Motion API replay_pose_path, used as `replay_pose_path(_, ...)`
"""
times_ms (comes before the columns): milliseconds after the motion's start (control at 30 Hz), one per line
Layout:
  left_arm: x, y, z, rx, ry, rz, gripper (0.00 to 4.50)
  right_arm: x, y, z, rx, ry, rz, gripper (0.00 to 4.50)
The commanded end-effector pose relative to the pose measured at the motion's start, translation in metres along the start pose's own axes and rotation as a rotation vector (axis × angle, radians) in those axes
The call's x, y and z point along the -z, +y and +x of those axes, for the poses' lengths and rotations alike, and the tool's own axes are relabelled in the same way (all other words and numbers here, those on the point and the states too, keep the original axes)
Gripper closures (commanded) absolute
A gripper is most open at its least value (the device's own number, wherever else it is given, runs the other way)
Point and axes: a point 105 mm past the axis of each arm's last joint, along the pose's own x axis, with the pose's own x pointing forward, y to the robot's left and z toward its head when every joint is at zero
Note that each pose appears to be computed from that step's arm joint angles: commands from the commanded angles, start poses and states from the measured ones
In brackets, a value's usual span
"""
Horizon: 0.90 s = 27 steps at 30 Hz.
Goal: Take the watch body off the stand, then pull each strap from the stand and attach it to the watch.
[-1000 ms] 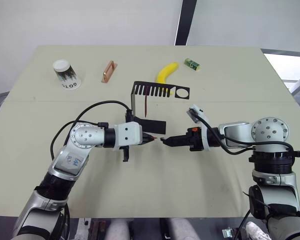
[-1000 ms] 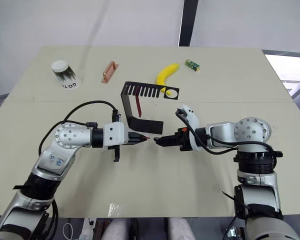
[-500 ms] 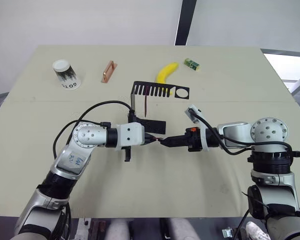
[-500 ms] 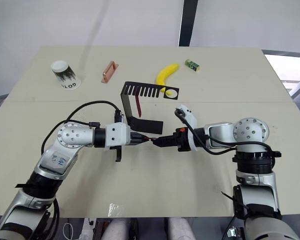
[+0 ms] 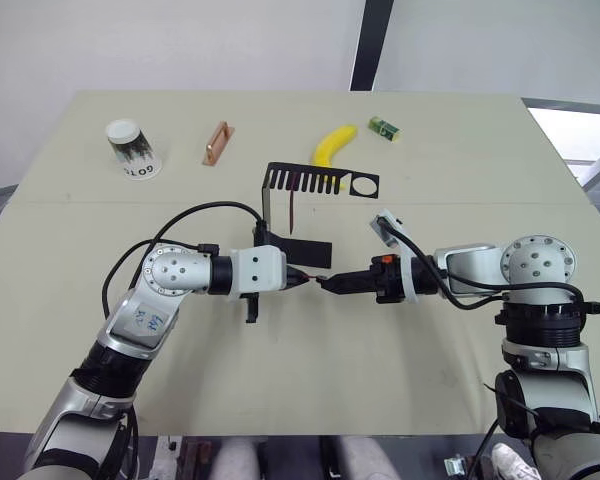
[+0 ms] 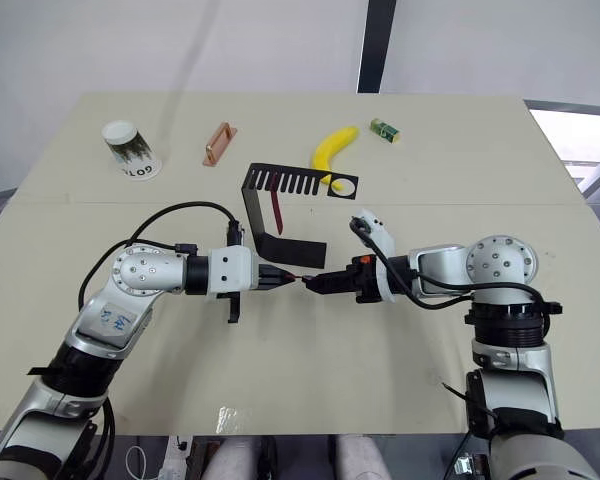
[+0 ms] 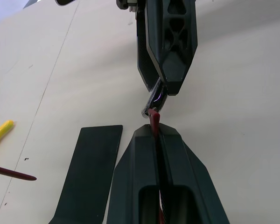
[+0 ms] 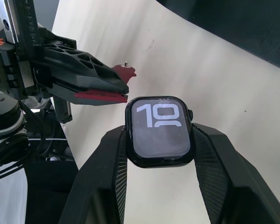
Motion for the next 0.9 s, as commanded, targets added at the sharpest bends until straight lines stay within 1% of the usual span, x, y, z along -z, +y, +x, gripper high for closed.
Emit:
replay_pose_path(33,-0.0042,0.0001,-0.0009,-0.004,-0.013,0.017,4.5,-0.0062,0.0042,-0.0036,-0.004,-0.012,-0.019,2.98)
replay_pose_path(433,-0.0034,-0.0002,-0.0013,-0.005,-0.01,0.016,4.5,-0.0091,0.004,-0.0033,0.0,-0.018,-0.017,2.98)
replay_pose_path(700,-0.0039,0.0034,0.0004,-0.014,-0.011,0.02,4.5,-0.0089,0.0079,-0.0021,-0.015,-0.013,-0.028,2.98)
replay_pose_path(900,-0.0037,0.0014,0.002,-0.006,-0.014,0.019,4.5,-0.0101,0.0121,-0.001,-0.034,-0.016,-0.035,2.98)
